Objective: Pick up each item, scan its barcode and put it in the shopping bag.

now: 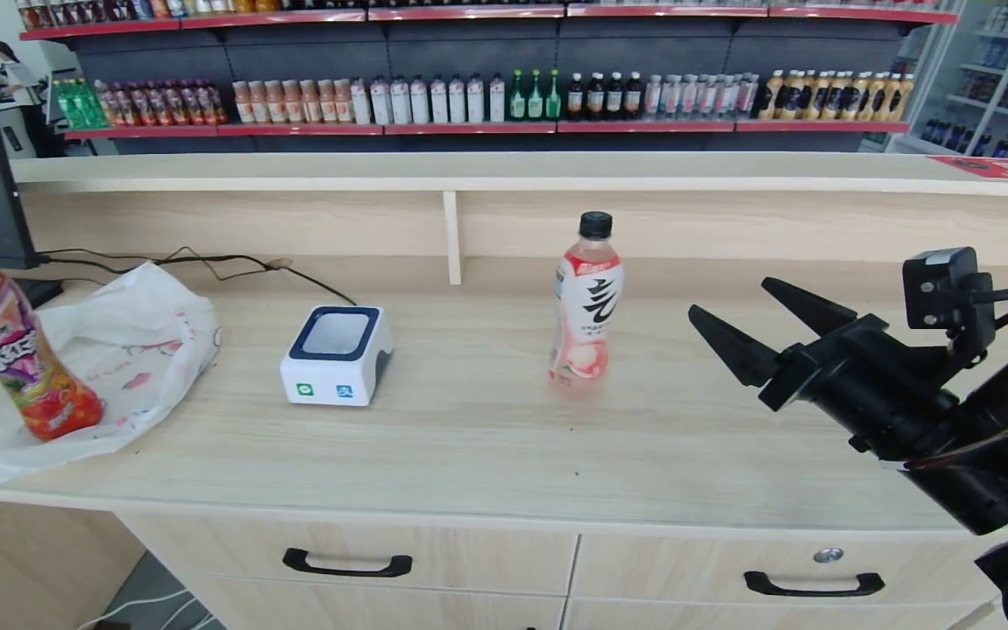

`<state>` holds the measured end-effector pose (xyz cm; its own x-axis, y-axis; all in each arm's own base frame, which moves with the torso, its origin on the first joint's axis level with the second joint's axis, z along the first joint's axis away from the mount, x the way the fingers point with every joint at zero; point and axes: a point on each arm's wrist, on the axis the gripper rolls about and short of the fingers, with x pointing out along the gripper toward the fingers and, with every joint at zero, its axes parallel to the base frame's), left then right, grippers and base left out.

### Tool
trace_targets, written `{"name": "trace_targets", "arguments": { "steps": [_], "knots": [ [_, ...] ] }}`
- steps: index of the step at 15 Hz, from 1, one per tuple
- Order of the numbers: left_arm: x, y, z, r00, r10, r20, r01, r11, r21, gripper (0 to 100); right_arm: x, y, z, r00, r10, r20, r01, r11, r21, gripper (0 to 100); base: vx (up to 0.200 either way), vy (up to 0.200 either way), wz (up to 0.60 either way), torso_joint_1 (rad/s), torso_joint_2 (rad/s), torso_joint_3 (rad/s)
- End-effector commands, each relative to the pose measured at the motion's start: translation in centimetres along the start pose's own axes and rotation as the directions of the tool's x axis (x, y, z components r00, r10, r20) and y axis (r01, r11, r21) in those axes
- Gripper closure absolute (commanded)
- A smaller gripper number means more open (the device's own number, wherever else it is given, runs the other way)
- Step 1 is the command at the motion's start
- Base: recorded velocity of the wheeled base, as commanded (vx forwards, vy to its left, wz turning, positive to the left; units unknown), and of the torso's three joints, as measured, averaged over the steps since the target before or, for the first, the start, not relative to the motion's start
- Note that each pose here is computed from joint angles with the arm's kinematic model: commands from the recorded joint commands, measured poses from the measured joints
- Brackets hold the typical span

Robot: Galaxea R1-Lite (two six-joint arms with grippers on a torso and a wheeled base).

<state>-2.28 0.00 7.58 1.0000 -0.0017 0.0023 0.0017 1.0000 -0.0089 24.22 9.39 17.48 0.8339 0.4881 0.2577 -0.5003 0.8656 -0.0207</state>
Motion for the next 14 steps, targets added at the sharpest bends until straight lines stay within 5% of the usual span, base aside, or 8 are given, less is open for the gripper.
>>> {"name": "trace_targets", "arguments": {
  "steps": [1,7,9,14],
  "knots": [
    [0.0,0.0,0.0,1.0,0.0,0.001,0.0,1.0,0.0,0,0.2,0.0,-0.5,1.0,-0.001,-0.016,0.001,1.0,0.0,0,0.0,0.0,0.0,0.0,0.0,0.0],
    [0.0,0.0,0.0,1.0,0.0,0.001,0.0,1.0,0.0,0,1.2,0.5,-2.8,0.997,0.004,-0.083,-0.005,1.0,-0.016,0,0.0,0.0,0.0,0.0,0.0,0.0],
    [0.0,0.0,0.0,1.0,0.0,0.001,0.0,1.0,0.001,0,3.2,1.5,-3.7,0.995,-0.069,-0.076,0.067,0.997,-0.028,0,0.0,0.0,0.0,0.0,0.0,0.0],
    [0.0,0.0,0.0,1.0,0.0,0.004,0.0,1.0,0.001,0,3.9,4.0,-5.4,0.992,-0.031,-0.12,0.031,0.999,-0.009,0,0.0,0.0,0.0,0.0,0.0,0.0]
  ]
}}
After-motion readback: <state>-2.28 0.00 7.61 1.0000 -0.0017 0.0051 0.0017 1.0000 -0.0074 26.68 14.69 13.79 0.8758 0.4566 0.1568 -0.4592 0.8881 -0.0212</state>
